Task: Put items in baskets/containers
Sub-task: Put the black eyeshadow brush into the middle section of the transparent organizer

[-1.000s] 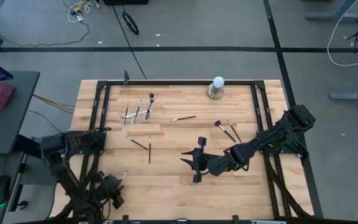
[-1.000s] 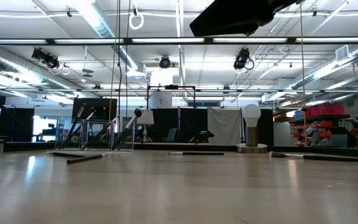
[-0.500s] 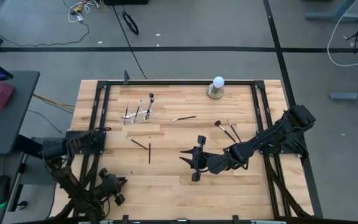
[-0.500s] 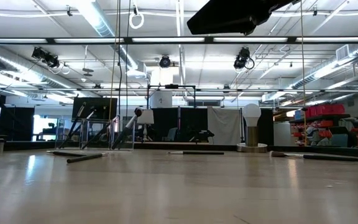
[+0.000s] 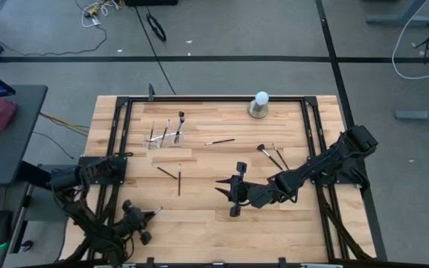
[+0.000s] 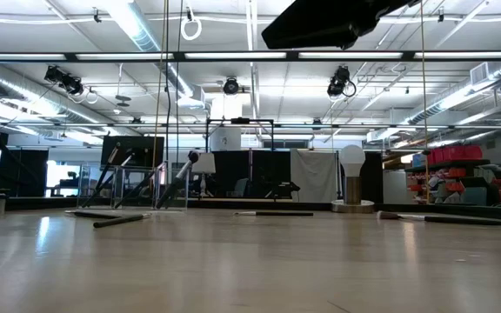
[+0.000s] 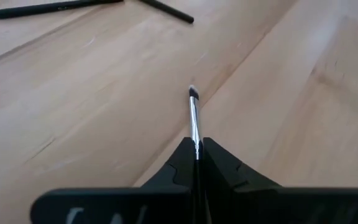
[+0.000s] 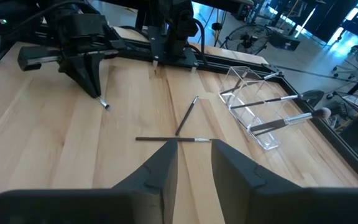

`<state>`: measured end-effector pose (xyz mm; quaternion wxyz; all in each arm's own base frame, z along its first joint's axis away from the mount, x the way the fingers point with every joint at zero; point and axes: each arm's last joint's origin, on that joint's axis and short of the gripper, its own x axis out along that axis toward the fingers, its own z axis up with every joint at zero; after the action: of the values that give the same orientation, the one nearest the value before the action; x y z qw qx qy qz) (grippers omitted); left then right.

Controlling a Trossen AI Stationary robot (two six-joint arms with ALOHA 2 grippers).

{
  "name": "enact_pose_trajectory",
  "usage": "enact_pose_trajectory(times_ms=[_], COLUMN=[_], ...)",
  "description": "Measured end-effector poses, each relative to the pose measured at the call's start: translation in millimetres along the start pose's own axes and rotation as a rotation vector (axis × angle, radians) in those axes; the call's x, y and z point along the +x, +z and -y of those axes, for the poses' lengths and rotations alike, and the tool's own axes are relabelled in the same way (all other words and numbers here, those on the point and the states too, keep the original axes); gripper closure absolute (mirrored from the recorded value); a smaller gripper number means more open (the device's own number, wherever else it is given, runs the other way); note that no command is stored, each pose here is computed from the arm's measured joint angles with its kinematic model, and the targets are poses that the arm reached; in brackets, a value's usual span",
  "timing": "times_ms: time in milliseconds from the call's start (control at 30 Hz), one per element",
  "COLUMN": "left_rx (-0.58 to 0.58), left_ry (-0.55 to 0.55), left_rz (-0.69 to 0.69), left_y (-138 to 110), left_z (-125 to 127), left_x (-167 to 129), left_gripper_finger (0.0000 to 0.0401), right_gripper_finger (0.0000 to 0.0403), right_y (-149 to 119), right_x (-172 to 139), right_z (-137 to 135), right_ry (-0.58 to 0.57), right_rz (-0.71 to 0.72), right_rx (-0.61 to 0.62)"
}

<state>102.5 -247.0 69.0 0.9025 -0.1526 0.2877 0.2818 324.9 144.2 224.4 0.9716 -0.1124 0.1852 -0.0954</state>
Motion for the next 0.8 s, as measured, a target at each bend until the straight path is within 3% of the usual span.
enact_pose_trajectory(times_ms=[367, 800], left_rx=[-0.031, -0.057], left_ry=[-0.018, 0.041], left_rz=[0.103, 0.212], left_y=[11.4, 48.9], left_z=[8.9, 17.3], left_x=[16.9, 41.2], left_gripper_finger=[0.0387, 0.0399], right_gripper_finger=[0.0303, 0.0303], right_y=[-0.1, -0.2], right_x=[-0.1, -0.1], right_z=[-0.1, -0.1], right_ry=[0.0, 0.001], right_rz=[-0.001, -0.001], right_rx=[-0.006, -0.014])
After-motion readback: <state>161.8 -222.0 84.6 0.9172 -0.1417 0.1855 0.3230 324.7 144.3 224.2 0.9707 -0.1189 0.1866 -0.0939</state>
